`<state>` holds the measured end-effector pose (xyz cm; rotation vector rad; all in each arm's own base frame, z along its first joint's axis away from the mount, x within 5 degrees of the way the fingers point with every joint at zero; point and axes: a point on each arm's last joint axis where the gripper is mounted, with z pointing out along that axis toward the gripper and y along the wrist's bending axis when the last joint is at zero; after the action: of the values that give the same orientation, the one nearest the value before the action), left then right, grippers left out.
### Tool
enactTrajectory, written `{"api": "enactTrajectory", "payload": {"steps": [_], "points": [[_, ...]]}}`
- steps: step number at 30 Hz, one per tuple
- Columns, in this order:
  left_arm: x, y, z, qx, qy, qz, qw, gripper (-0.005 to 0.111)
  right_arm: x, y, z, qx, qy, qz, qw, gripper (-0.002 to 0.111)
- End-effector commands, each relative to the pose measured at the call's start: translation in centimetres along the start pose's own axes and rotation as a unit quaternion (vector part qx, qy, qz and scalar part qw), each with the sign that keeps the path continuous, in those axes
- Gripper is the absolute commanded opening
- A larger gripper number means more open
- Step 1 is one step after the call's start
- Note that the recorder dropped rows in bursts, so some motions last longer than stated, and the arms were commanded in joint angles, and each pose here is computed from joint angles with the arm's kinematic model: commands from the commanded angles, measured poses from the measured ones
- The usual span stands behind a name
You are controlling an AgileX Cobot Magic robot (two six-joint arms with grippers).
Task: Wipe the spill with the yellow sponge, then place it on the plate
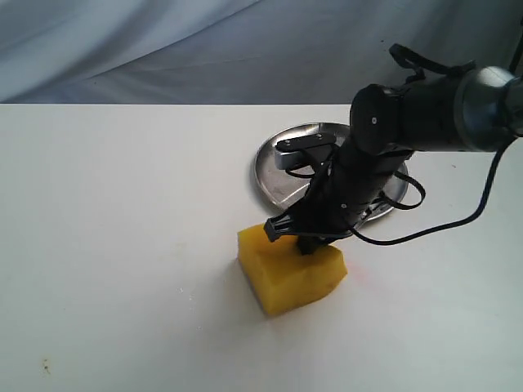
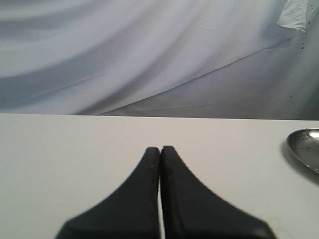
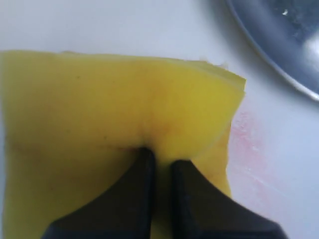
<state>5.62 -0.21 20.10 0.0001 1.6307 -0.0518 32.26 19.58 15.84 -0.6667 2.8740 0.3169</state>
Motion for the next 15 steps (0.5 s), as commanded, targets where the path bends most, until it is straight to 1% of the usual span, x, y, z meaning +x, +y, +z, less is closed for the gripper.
{"api": "enactTrajectory", "payload": {"steps": [1, 4, 8, 12, 15], "points": [[0.1, 0.0, 0.0, 0.0, -0.001, 0.0, 1.0, 0.001, 1.0, -1.2, -0.5, 0.018, 0.006, 0.008, 1.0, 0.0], [0.1, 0.0, 0.0, 0.0, -0.001, 0.0, 1.0, 0.001, 1.9, -2.3, -0.5, 0.025, 0.015, 0.025, 0.999, 0.0], [0.1, 0.0, 0.0, 0.0, -0.001, 0.0, 1.0, 0.001, 3.1, -4.5, -0.8, 0.045, 0.011, 0.059, 0.997, 0.0], [0.1, 0.0, 0.0, 0.0, -0.001, -0.001, 1.0, 0.001, 4.8, -7.3, -2.6, 0.083, -0.026, 0.111, 0.99, 0.0], [0.1, 0.0, 0.0, 0.0, -0.001, -0.001, 1.0, 0.001, 5.1, -8.2, -4.0, 0.111, -0.045, 0.13, 0.984, 0.0]]}}
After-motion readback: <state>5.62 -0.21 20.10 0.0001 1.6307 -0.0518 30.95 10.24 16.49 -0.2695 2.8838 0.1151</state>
